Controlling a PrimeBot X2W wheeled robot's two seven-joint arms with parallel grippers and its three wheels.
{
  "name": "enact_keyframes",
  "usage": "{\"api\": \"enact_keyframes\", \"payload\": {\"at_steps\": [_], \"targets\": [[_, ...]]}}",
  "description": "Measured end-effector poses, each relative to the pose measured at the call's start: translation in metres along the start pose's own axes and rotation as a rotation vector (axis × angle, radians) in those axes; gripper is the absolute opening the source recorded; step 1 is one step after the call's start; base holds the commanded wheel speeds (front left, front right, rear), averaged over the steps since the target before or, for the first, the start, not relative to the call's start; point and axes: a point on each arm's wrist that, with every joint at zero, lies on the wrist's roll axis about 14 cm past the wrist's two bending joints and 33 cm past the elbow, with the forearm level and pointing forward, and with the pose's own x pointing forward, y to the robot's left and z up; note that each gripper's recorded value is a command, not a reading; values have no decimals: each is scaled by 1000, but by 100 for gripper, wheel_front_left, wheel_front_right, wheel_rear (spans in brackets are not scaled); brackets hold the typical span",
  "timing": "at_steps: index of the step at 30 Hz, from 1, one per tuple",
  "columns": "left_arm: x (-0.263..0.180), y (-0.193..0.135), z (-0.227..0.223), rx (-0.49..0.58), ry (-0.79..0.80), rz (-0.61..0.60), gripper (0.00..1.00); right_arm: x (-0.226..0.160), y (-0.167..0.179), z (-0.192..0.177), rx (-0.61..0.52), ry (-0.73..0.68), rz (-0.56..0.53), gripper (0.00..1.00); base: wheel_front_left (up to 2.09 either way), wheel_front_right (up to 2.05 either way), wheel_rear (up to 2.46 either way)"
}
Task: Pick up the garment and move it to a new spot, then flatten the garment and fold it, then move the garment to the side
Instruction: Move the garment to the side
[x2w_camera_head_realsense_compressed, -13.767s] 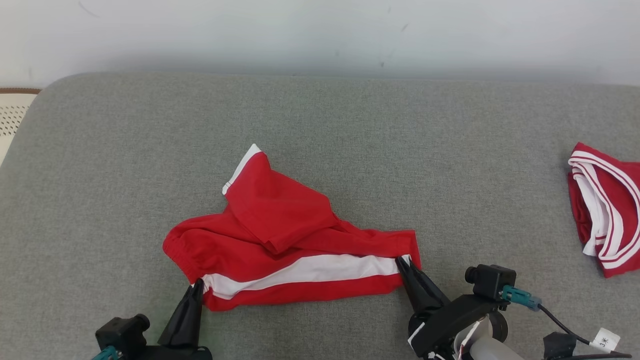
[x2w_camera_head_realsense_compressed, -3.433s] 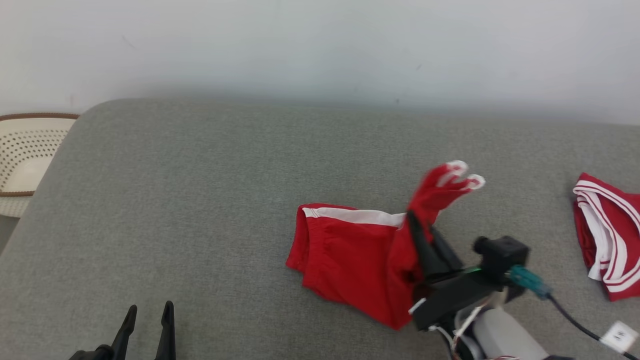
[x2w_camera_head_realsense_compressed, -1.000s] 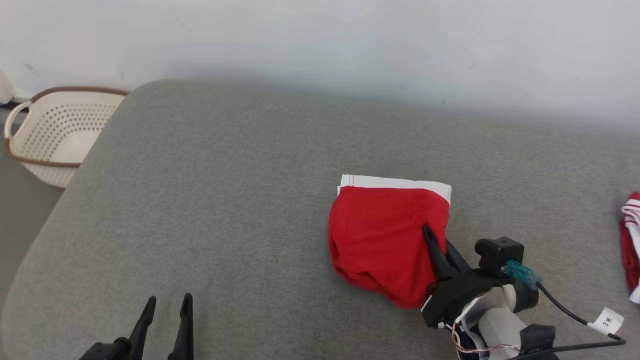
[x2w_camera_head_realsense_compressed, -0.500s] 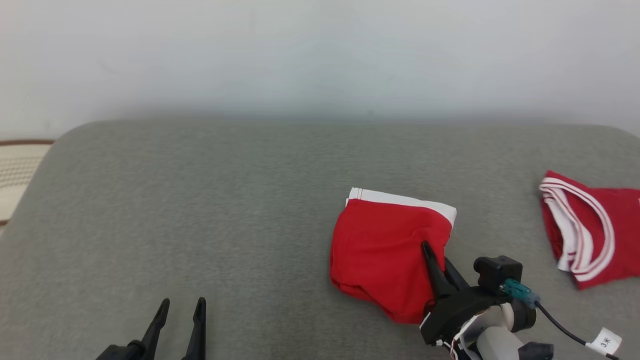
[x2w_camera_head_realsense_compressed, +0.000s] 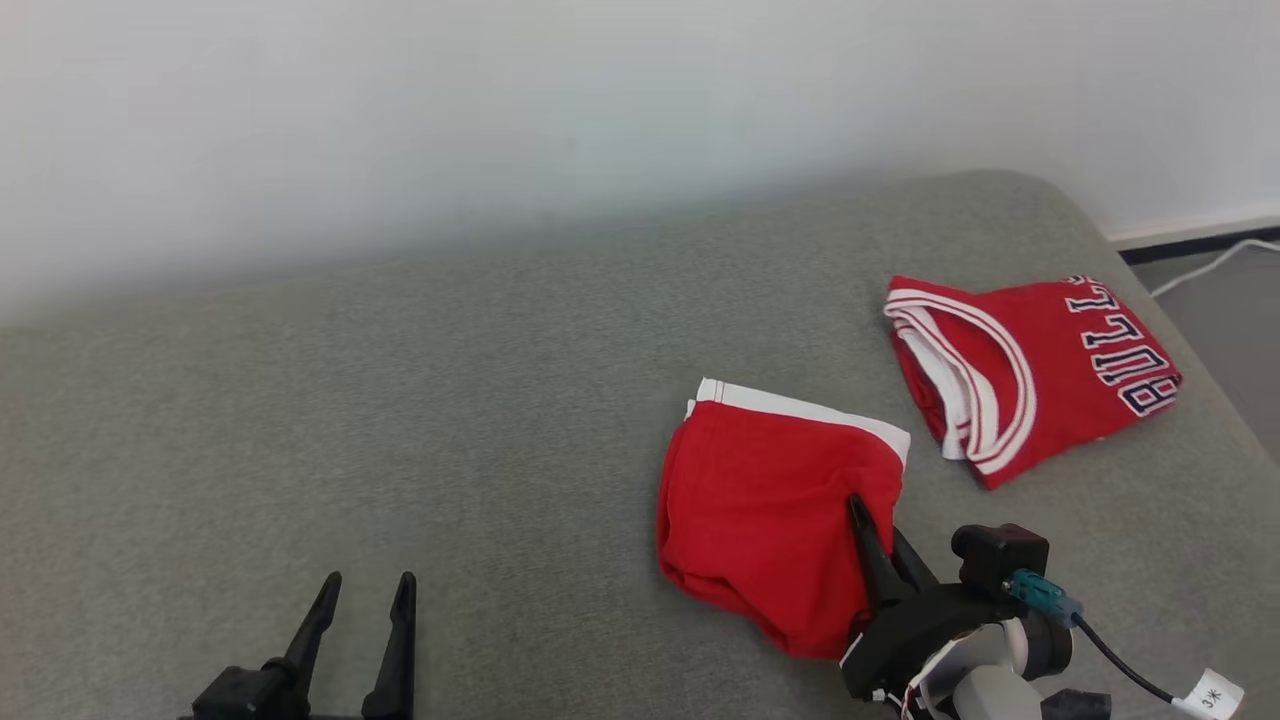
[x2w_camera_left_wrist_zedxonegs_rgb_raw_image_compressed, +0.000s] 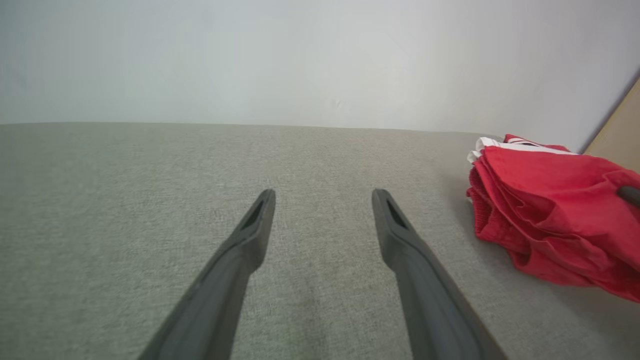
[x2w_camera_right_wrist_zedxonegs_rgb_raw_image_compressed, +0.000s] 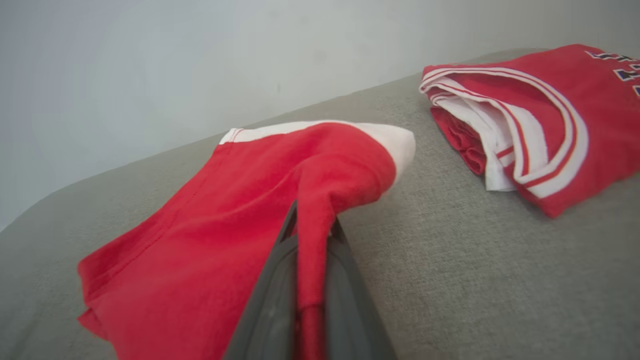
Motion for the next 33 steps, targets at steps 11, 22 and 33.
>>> {"api": "enact_keyframes", "payload": {"at_steps": [11, 22, 33], "targets": [[40, -61, -12, -32, 6, -180, 100, -37, -44, -9, 32, 16, -158, 0, 0, 0, 0], [62, -80, -29, -59, 20, -255, 100, 0, -69, 23, -154, 11, -121, 0, 0, 0, 0], [61, -39, -40, -37, 34, -167, 100, 63, -123, 67, -462, 67, -99, 0, 0, 0, 0]]}}
